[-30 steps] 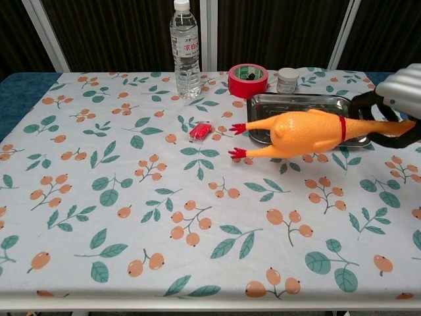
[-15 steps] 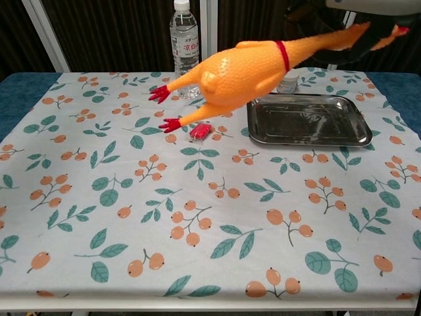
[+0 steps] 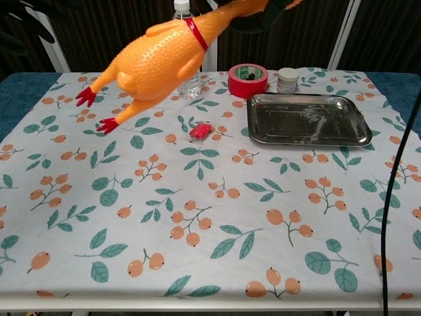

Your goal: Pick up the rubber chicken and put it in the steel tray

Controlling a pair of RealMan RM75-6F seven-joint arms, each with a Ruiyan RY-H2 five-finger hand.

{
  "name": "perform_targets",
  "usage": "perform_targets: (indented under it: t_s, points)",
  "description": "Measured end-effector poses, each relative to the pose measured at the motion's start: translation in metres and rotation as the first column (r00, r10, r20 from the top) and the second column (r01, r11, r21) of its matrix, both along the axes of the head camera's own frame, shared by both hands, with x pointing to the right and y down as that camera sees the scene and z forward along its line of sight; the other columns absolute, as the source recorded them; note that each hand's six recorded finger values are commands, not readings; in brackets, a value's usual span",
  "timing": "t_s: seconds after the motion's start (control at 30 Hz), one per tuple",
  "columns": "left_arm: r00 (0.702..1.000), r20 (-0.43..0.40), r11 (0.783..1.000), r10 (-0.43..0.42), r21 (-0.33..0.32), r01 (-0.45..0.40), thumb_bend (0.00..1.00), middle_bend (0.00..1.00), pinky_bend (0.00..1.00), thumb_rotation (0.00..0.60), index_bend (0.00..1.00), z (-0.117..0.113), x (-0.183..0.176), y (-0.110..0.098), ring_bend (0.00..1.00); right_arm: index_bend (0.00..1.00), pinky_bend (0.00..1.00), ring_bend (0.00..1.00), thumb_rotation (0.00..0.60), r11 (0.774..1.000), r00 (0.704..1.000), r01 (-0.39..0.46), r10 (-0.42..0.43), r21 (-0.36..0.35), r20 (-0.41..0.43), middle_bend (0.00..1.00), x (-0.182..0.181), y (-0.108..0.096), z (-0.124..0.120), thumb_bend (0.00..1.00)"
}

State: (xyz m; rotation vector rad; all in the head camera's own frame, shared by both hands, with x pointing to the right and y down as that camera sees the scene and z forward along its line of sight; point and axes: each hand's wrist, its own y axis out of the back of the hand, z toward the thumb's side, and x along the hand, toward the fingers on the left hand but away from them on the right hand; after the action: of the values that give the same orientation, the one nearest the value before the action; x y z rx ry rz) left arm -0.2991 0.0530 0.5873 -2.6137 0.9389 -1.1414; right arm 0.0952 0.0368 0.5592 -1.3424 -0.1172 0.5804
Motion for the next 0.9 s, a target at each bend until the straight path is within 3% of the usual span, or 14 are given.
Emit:
perform_targets:
  t_s: [0.17, 0.4, 0.9]
  points:
    - [0.996, -0.072, 0.988, -0.060, -0.143, 0.049, 0.03, 0.17, 0.25, 0.600, 0.16, 0.004, 0.013, -0.001, 0.16, 0.95, 0.98, 0.72, 0.600, 0.999, 1.000, 0.005, -0.006, 0.034, 0.022, 0.75, -0.016, -0.009, -0.006, 0.38]
    - [0.987, -0.113, 0.958, -0.116, -0.275, 0.081, 0.03, 0.17, 0.25, 0.600, 0.16, 0.013, 0.025, -0.005, 0.16, 0.95, 0.98, 0.72, 0.600, 0.998, 1.000, 0.007, -0.009, 0.070, 0.020, 0.75, -0.028, -0.017, -0.013, 0.38]
    - [0.991, -0.090, 0.929, -0.101, -0.366, 0.062, 0.03, 0.24, 0.30, 0.600, 0.22, 0.031, 0.040, -0.008, 0.20, 0.95, 0.98, 0.72, 0.600, 0.994, 0.999, 0.020, -0.022, 0.109, 0.023, 0.75, -0.048, -0.017, -0.012, 0.38]
